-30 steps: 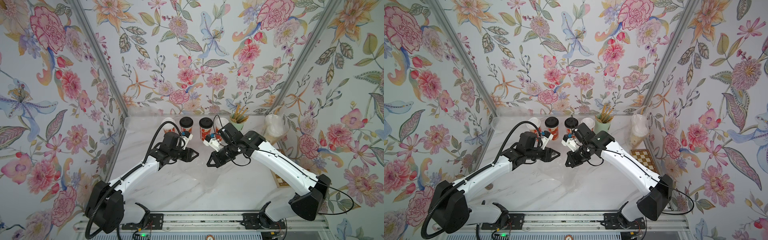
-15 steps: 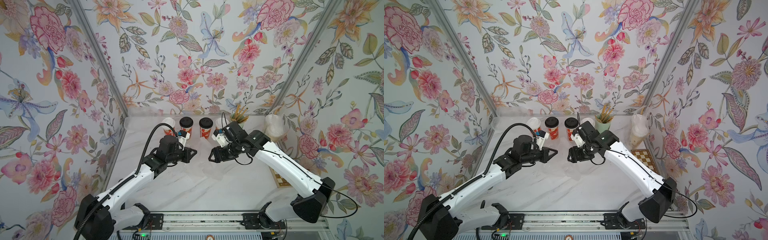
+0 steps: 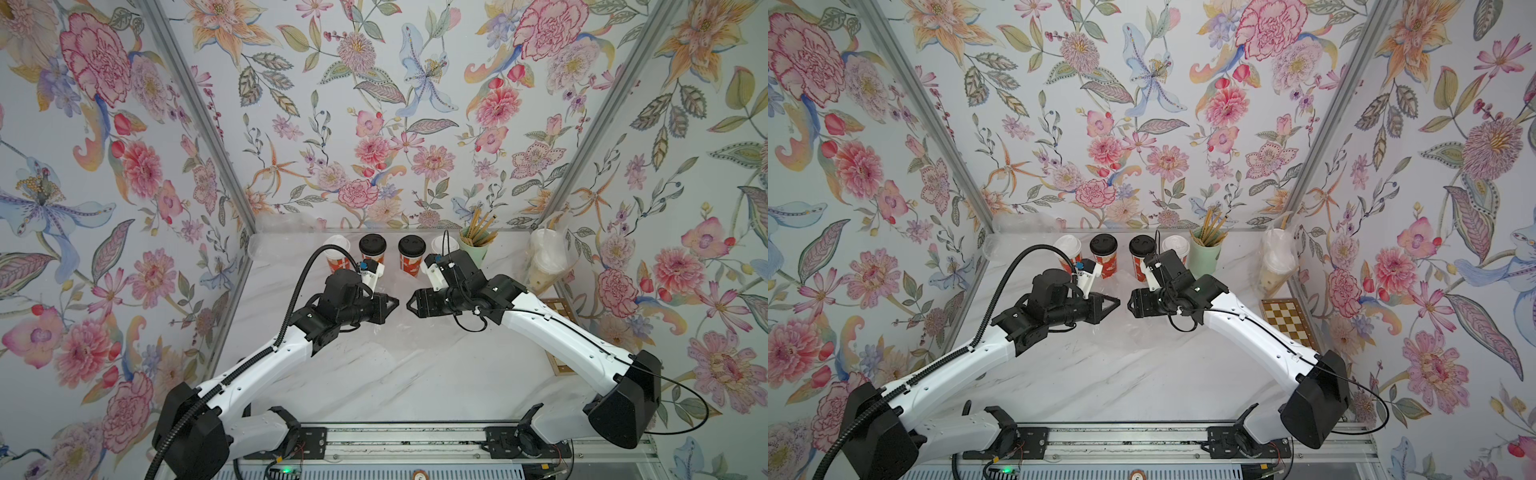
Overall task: Pack milk tea into plastic carrier bags
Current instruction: Adjust the plastic carrier bag at the center of the board.
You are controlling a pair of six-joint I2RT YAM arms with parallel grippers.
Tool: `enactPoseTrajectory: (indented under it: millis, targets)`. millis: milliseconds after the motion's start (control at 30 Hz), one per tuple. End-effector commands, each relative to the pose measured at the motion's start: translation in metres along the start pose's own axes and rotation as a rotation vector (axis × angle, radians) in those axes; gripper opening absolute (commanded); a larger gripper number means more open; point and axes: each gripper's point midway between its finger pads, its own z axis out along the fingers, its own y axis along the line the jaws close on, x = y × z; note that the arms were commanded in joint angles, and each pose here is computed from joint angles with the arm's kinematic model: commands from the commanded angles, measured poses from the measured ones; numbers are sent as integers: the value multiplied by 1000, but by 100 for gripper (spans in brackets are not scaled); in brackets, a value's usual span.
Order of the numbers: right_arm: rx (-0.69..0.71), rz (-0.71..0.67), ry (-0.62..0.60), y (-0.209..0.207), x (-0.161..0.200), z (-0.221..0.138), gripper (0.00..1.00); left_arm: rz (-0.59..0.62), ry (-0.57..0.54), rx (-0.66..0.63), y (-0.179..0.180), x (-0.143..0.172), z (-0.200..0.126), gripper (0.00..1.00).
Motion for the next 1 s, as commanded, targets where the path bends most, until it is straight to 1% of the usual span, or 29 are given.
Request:
enactPoseTrajectory:
  millis: [0,67,133,167,200,233,300,367,533,767,833,967]
  targets:
    - [-61,27,-132,11,-26,5,59,2,-26,22,-11,-10,1,0]
    - [-68,26,-148,11,-27,9,52,1,-28,16,-10,-10,0,0]
    - [-47,21,-157,7,-28,10,40,4,-30,4,-9,-11,-2,0]
    - [-39,19,-163,6,-28,10,34,8,-29,-2,-9,-12,-3,0]
    - [-26,20,-167,3,-28,9,25,10,-31,-16,-8,-13,-5,0]
    - [-9,22,-171,0,-28,7,19,13,-32,-32,-7,-14,-7,0]
    - [35,33,-168,-8,-26,4,7,19,-32,-94,1,-15,-12,0]
    - [87,43,-147,-17,-21,1,0,15,-25,-167,11,-15,-18,0]
    - [203,69,-87,-38,-5,-6,0,11,-23,-332,31,-16,-40,0]
    - [348,94,-19,-53,8,-17,0,28,26,-539,52,-9,-62,0]
    - [356,95,1,-51,10,-17,0,23,38,-558,55,-6,-63,0]
    - [259,108,80,-32,19,-5,0,9,43,-465,41,-5,-52,0]
